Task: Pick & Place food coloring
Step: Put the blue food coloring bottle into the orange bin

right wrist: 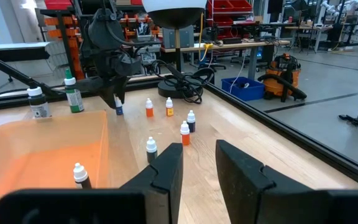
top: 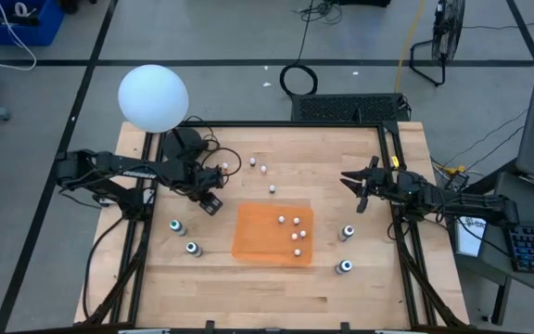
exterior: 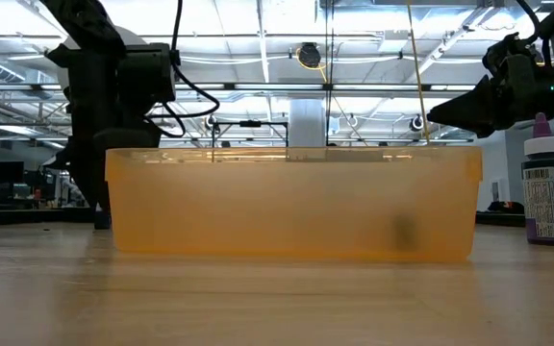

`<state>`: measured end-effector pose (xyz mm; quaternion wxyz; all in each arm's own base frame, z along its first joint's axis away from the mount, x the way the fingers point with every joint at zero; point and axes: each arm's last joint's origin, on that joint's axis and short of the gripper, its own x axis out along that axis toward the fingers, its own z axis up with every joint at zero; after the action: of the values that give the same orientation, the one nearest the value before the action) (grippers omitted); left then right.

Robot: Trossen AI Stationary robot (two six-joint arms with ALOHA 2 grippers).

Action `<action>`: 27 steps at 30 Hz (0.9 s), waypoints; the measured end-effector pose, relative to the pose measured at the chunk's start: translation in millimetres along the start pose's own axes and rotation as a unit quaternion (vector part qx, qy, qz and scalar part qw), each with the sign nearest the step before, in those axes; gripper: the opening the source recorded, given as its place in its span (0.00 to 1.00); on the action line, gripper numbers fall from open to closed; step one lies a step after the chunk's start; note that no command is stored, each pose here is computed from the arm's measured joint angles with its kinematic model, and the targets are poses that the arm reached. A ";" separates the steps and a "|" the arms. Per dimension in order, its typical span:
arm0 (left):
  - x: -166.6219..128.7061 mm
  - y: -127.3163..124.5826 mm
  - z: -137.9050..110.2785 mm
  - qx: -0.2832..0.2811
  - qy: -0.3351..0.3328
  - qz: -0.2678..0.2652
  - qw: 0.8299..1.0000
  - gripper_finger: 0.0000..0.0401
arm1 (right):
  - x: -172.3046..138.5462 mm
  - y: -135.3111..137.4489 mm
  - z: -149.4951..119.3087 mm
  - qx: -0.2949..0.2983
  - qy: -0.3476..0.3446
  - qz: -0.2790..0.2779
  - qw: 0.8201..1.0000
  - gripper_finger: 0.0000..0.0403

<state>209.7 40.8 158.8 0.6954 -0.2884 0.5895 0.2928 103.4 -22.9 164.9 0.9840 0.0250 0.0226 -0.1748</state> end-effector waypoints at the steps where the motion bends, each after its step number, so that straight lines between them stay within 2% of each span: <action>1: 0.0 0.0 0.0 0.000 0.001 -0.002 1.000 0.37 | 0.0 0.0 0.0 0.000 0.000 0.000 1.000 0.21; 10: -0.1 -2.0 2.4 0.025 -0.011 -0.012 1.000 0.16 | 0.0 0.0 0.0 0.000 0.000 0.000 1.000 0.21; 16: -15.0 -15.7 10.5 0.056 -0.020 -0.056 0.997 0.18 | 0.0 0.0 0.0 0.000 0.000 0.000 1.000 0.21; 20: -42.8 -38.5 21.3 0.103 -0.044 -0.115 0.987 0.20 | 0.0 0.0 0.0 0.000 0.000 0.000 1.000 0.21; 23: -74.0 -61.3 28.3 0.152 -0.084 -0.158 0.972 0.17 | 0.0 0.0 0.0 0.000 0.000 0.000 1.000 0.21; 27: -108.5 -95.4 36.8 0.224 -0.139 -0.160 0.951 0.15 | 0.0 0.0 0.0 0.000 0.000 0.000 1.000 0.21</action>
<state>290.5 -2.2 276.5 0.8549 -0.1727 0.4835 0.0751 103.4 -22.9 164.9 0.9840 0.0251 0.0227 -0.1748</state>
